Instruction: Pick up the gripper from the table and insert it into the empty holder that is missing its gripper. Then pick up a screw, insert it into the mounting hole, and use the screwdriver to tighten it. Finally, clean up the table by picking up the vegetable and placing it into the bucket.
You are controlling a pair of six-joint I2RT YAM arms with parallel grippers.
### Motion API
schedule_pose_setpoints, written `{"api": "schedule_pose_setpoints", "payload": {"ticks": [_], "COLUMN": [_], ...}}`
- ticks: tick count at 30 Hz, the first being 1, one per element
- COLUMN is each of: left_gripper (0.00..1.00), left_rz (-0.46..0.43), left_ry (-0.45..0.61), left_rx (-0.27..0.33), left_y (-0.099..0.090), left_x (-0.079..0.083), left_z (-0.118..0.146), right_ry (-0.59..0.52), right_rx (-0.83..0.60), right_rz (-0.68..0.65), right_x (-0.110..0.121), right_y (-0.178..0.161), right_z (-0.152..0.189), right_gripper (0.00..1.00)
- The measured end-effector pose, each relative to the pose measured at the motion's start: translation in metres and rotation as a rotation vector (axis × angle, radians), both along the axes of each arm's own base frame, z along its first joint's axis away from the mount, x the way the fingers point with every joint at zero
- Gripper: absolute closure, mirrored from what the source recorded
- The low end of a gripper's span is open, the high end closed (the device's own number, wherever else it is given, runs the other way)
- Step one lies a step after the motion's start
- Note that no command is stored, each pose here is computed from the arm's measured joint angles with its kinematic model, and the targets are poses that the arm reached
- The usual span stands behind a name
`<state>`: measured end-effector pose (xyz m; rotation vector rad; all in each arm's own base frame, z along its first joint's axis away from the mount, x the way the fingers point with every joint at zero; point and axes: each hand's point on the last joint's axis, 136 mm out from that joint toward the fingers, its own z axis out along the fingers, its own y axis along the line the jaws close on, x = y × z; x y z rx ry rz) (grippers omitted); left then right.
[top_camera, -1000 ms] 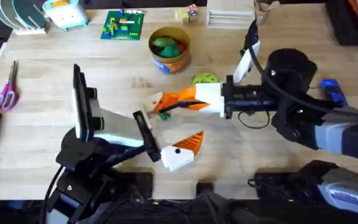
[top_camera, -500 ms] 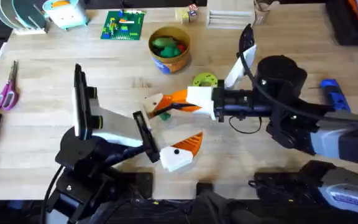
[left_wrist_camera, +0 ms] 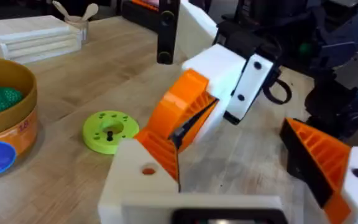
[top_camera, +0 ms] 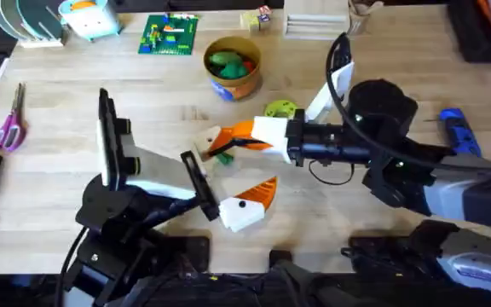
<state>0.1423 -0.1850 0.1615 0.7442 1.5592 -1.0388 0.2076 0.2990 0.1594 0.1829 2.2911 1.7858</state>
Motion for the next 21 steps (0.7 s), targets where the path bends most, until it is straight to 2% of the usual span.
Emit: {"api": "schedule_pose_setpoints", "payload": {"ticks": [11,21], "left_gripper": [0.008,0.008], "left_rz": [0.040,0.059], "left_ry": [-0.002,0.000], "left_rx": [0.001,0.001], "left_y": [0.003,0.005], "left_x": [0.006,0.009], "left_z": [0.000,0.000], "right_ry": [-0.033,-0.017], "right_rx": [-0.016,-0.015], "right_rz": [-0.068,-0.102], "right_x": [0.002,0.002], "right_y": [0.008,0.011], "right_z": [0.000,0.000], "right_gripper": [0.994,0.977]}}
